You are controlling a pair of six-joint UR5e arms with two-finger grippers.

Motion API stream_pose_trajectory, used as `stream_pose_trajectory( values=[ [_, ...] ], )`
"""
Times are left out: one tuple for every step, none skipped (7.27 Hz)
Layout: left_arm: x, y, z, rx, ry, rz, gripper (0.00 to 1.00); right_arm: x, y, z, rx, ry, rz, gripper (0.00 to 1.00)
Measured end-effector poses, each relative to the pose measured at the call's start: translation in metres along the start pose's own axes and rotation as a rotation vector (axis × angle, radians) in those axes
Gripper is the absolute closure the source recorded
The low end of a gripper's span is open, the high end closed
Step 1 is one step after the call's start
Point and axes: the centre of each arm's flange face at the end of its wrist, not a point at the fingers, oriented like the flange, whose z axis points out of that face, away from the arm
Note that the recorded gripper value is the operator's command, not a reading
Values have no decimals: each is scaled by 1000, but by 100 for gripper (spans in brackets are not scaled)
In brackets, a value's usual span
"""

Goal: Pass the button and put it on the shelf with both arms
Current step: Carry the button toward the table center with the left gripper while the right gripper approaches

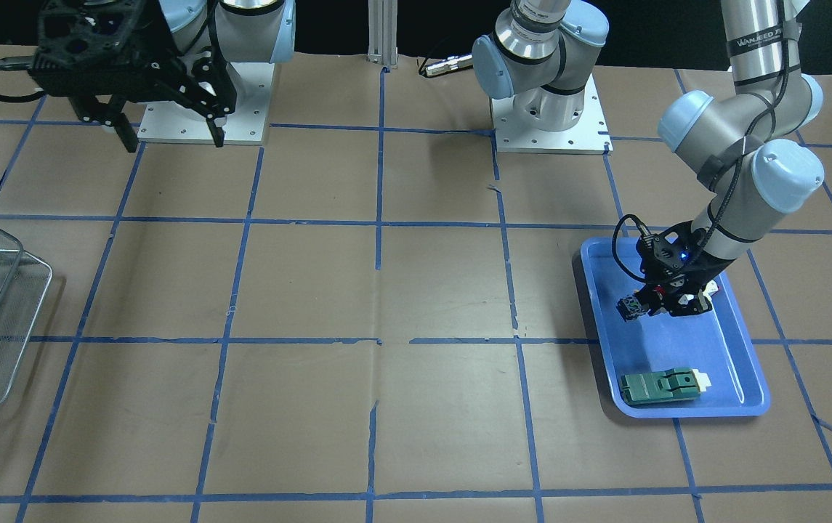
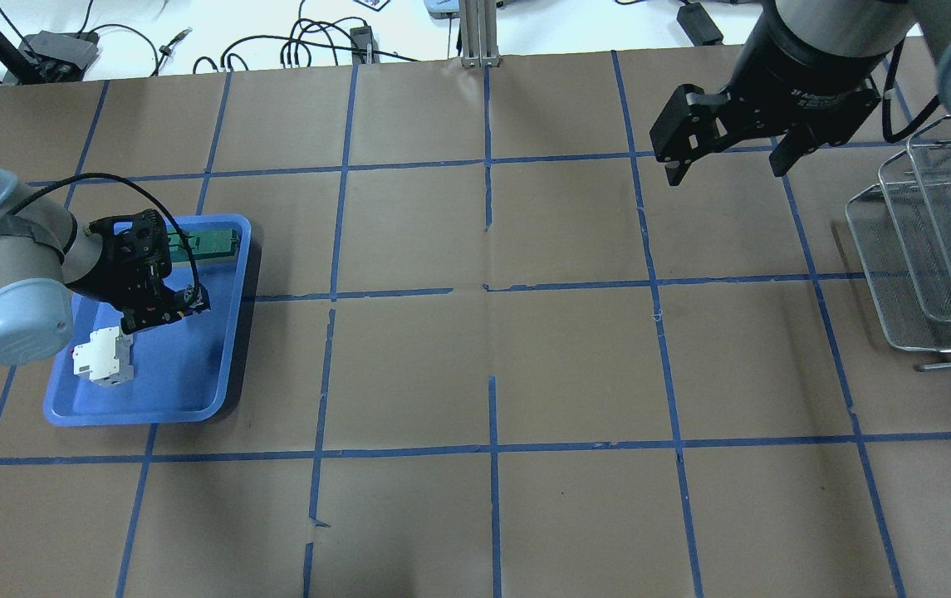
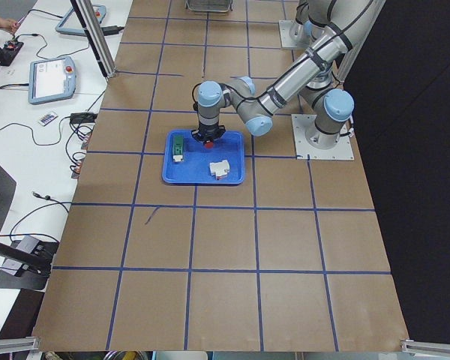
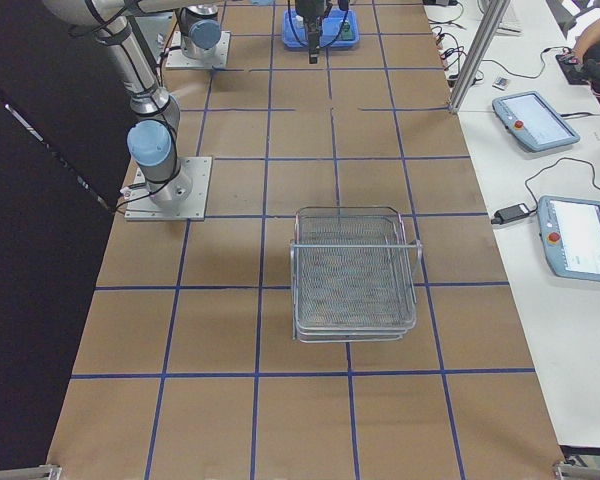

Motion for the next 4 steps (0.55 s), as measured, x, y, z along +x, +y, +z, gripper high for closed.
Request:
stream_pose_trajectory(
  values=[
    [9,-22,-18,20,-5,-36,100,25,-7,-3,17,-33,10,0],
    [20,-56,-38,62,-7,-17,100,49,-11,-3,24,-103,20,0],
    [36,-97,-58,122,-7,4,100,69,-13,-3,28,-177,22,0],
    [55,-137,-75,217,11,-32,100,88,-14,-1,28,-264,29,0]
  ],
)
